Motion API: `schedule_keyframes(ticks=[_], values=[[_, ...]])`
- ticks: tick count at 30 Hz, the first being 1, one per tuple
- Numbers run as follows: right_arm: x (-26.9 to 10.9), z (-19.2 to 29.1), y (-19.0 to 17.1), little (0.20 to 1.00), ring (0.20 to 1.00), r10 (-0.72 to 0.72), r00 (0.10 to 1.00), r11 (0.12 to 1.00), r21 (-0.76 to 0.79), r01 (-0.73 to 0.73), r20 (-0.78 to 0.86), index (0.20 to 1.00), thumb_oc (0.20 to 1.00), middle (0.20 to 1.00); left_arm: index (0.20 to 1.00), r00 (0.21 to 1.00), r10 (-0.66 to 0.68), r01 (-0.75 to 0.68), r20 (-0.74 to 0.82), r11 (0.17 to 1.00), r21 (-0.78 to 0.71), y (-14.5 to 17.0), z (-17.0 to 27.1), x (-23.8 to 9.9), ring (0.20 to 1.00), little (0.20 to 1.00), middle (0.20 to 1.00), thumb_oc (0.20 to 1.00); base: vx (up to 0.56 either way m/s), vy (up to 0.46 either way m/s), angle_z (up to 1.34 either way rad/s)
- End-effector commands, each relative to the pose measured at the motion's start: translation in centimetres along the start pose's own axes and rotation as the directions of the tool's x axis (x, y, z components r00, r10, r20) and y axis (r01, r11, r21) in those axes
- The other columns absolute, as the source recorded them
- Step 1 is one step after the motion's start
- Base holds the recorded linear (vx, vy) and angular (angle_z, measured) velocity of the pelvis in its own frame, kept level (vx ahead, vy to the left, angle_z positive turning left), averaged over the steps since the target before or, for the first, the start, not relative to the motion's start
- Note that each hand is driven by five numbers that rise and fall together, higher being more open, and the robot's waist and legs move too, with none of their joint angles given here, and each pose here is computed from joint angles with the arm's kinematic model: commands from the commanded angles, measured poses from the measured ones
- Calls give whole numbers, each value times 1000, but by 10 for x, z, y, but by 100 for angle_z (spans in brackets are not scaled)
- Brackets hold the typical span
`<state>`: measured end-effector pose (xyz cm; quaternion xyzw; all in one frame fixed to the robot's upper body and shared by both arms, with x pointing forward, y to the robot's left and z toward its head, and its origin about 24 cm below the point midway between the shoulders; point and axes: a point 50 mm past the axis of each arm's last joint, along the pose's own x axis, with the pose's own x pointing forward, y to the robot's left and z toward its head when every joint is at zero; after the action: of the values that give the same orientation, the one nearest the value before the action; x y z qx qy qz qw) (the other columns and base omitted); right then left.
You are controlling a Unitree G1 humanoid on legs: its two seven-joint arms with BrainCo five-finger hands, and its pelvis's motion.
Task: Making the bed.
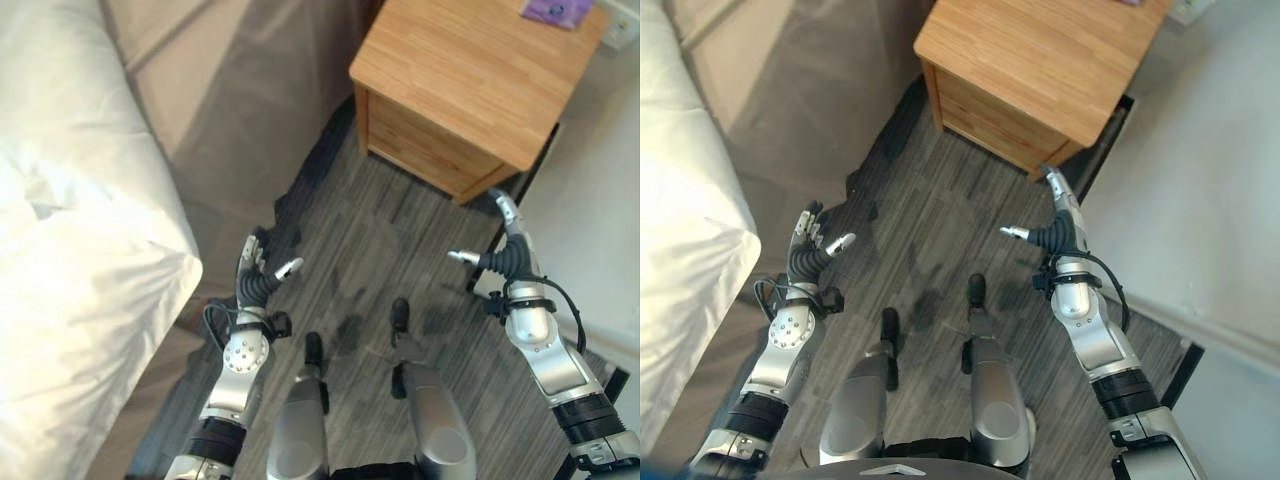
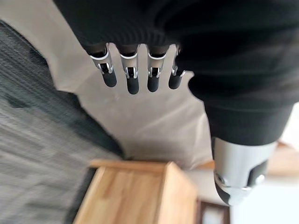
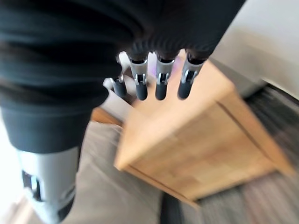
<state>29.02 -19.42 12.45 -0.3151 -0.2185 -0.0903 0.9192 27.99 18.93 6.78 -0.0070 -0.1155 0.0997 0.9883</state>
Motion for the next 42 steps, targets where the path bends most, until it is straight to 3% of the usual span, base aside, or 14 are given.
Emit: schedule_keyframes(ticks=[1, 14, 22, 29, 34, 42], values=[[-5, 7, -2, 1000, 1000, -8, 998, 999, -53, 12, 65, 1000, 1000, 1000, 1000, 996, 65, -62, 65, 996, -57, 8, 12, 1, 1000, 1000, 1000, 1000, 155, -175, 40], [-5, 14, -11, 1000, 1000, -56, 994, 997, -53, 61, 92, 1000, 1000, 1000, 1000, 998, 49, -48, 44, 998, -32, 15, 8, -5, 1000, 1000, 1000, 1000, 153, 3, 43], [-1, 10, -44, 1000, 1000, -164, 982, 982, -82, 172, 90, 1000, 1000, 1000, 1000, 997, 76, -76, -4, 997, -1, 41, 0, -15, 1000, 1000, 1000, 1000, 189, 37, 19], [1, 15, -58, 1000, 1000, -169, 977, 975, -123, 185, 128, 1000, 1000, 1000, 1000, 998, 54, -54, 11, 998, 30, 48, 5, -15, 1000, 1000, 1000, 1000, 107, 59, 18], [25, 32, -77, 1000, 1000, -123, 964, 959, -222, 177, 237, 1000, 1000, 1000, 1000, 998, -2, -5, 61, 994, 108, 48, 17, -7, 1000, 1000, 1000, 1000, 164, 148, 14], [70, 66, -110, 1000, 1000, -122, 927, 919, -311, 241, 356, 1000, 1000, 1000, 1000, 996, -25, 18, 82, 997, 80, 40, 22, 8, 1000, 1000, 1000, 1000, 236, 4, 41]])
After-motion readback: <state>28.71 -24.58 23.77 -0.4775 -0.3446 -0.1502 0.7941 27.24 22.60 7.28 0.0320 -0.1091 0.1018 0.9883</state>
